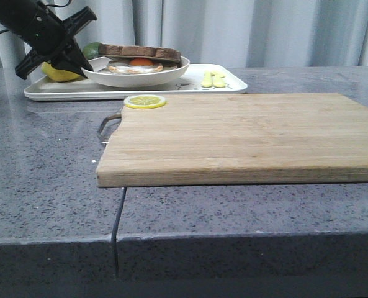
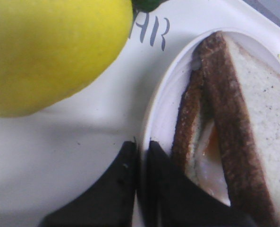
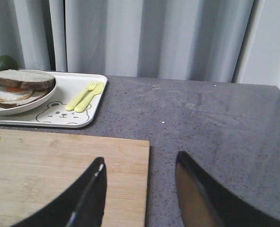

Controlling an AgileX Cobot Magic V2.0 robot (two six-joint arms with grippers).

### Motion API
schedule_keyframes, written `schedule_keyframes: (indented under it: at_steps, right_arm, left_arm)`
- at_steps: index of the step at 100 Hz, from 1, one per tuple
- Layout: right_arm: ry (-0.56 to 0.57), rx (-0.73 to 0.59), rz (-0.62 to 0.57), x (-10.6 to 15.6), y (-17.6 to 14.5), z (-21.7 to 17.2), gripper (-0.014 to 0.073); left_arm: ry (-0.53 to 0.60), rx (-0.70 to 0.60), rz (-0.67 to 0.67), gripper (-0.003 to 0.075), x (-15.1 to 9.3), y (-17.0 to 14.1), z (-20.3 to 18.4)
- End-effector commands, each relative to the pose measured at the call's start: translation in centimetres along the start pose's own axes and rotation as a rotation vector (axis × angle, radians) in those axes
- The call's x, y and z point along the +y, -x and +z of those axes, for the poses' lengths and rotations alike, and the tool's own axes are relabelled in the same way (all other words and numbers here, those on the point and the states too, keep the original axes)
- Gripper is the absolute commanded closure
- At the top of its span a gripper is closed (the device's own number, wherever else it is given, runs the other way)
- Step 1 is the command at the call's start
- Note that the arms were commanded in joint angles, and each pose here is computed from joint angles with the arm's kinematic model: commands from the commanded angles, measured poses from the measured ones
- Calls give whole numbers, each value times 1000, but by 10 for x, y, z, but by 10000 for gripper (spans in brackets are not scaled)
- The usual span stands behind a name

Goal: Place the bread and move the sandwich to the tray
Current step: 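Lower the plate onto the tray beside the lemon with the left gripper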

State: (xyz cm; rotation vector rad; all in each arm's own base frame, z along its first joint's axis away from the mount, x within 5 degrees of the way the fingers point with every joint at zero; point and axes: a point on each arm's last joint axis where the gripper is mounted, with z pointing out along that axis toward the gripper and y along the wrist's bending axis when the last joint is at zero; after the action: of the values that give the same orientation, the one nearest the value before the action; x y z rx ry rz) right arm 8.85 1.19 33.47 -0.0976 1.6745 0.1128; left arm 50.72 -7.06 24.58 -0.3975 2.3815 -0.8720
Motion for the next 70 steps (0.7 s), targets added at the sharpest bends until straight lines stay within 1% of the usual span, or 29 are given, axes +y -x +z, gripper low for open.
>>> schedule_keyframes:
  at_steps: [1, 56, 70]
  right_arm:
    - [-21, -98, -8, -2, 15, -2, 242]
    - [-21, -98, -8, -2, 15, -2, 242]
    - [-21, -98, -8, -2, 15, -2, 242]
  left_arm:
    - [-102, -137, 9, 739, -38, 18, -36]
    - [-78, -148, 33, 739, -36, 18, -36]
    - [-70, -134, 24, 739, -31, 17, -30]
